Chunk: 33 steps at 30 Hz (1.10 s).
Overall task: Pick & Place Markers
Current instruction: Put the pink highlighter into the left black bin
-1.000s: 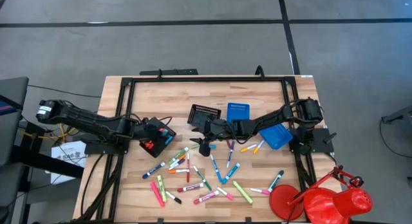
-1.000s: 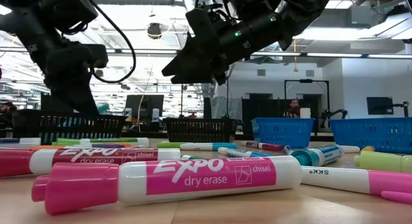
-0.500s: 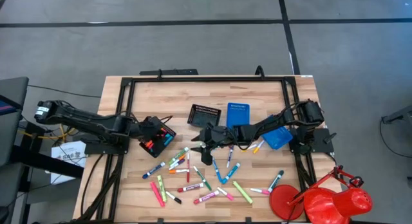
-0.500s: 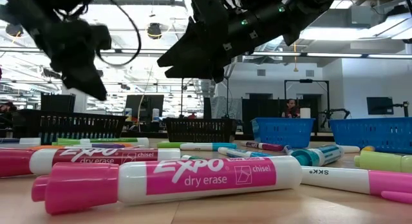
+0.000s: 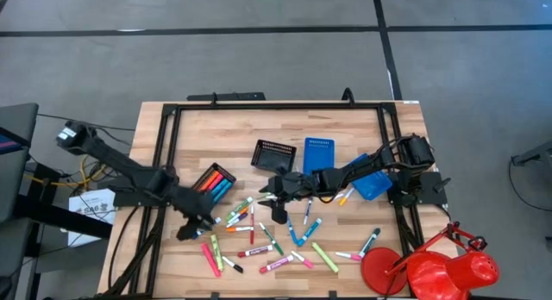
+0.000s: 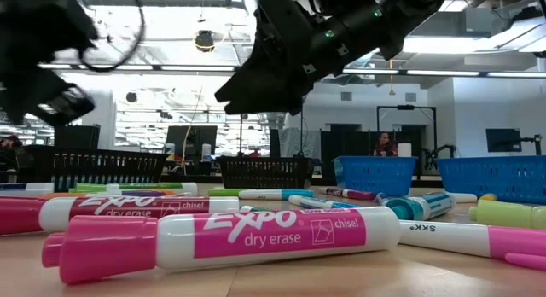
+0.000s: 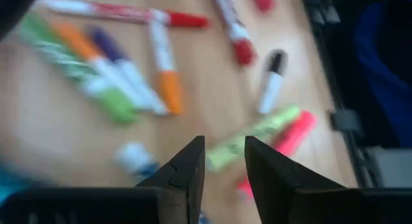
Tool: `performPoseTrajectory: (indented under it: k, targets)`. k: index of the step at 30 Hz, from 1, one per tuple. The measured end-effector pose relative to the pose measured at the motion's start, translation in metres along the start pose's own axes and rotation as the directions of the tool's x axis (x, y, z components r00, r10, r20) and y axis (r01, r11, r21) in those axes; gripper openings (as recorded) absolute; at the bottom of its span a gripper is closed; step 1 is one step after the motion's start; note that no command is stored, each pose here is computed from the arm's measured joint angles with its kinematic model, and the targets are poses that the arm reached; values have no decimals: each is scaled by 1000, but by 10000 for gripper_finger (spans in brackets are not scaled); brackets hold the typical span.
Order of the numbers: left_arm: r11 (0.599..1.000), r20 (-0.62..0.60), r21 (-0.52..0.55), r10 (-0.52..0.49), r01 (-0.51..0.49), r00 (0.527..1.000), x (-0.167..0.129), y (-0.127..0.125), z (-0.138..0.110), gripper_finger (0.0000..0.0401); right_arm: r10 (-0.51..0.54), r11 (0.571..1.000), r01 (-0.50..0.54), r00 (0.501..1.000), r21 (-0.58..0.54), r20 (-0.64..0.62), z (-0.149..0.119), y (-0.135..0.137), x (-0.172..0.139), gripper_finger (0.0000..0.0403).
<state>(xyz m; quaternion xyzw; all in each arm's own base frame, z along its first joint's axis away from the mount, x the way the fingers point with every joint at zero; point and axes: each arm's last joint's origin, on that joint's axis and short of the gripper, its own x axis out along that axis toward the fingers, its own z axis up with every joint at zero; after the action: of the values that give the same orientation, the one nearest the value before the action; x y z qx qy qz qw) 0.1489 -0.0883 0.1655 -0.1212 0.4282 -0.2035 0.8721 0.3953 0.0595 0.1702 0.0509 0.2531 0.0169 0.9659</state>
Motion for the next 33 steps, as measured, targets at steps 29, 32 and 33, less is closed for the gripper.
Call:
performPoseTrajectory:
  k: [29,32,33]
  targets:
    - [997,-55,-8,-83,82,995,45,-35,-18,130,-40,999,40,999,-2,-35,-1,-16,1,166]
    - [994,-47,49,-99,101,994,44,-40,-17,135,-49,999,49,998,2,-34,-1,-20,1,166]
    - [991,-33,81,-102,104,994,43,-43,-14,135,-52,999,52,998,3,-34,-1,-21,1,166]
